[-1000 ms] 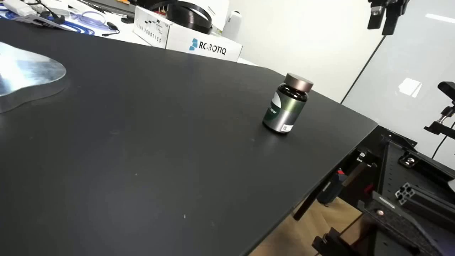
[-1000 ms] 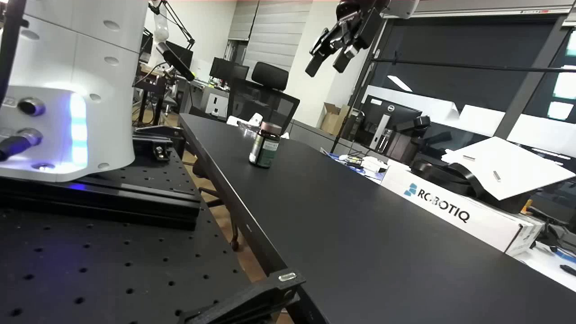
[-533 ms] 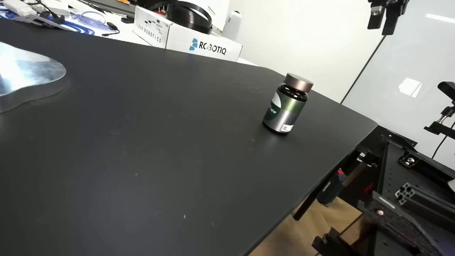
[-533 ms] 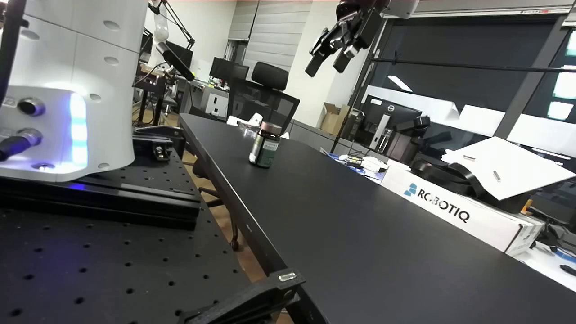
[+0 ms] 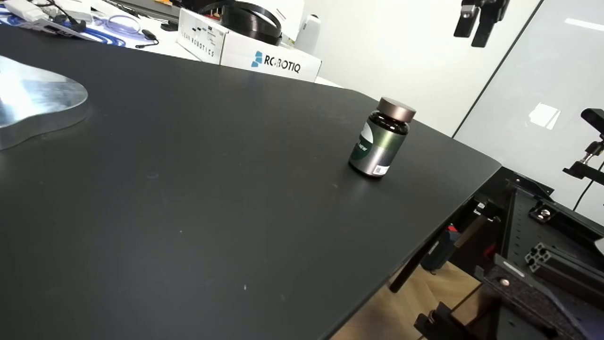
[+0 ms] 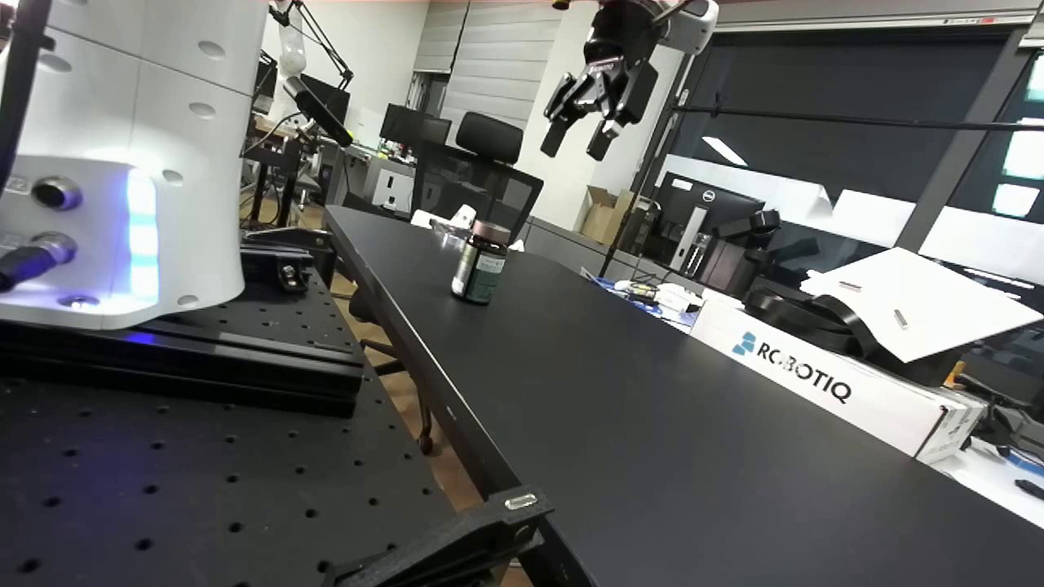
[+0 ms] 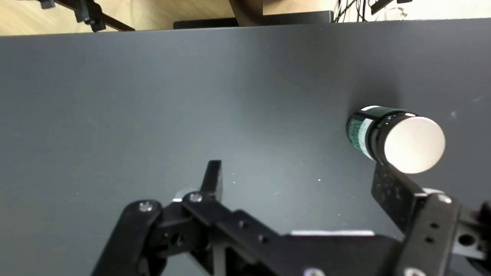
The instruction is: Pick up the medicine bottle and move it forward.
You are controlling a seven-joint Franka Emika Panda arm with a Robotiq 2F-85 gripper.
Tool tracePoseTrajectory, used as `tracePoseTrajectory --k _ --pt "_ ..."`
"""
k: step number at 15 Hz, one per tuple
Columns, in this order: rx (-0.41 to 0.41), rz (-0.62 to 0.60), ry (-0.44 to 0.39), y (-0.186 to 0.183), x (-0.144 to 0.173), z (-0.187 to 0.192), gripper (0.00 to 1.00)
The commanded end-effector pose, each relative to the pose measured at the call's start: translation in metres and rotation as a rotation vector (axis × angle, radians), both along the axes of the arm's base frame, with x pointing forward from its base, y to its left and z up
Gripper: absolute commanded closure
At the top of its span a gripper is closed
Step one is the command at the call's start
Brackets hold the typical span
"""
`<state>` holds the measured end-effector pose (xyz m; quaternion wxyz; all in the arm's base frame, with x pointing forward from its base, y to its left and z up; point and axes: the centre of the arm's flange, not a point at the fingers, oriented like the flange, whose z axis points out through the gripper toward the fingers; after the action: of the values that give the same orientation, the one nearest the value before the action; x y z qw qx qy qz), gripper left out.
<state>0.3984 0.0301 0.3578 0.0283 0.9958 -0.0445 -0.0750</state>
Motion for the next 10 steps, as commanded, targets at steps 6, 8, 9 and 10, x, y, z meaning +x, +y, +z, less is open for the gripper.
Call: tracePoseTrajectory --k 6,8,9,10 --pt "0.019 0.044 -0.086 0.072 0.011 -0.044 0.0" --pt "0.038 -0.011 -0.093 0.083 0.014 -0.053 0.0" --pt "0.052 -0.064 -0.094 0.087 0.015 -0.057 0.0" --pt "0.072 -0.107 -0.092 0.092 0.016 -0.062 0.0"
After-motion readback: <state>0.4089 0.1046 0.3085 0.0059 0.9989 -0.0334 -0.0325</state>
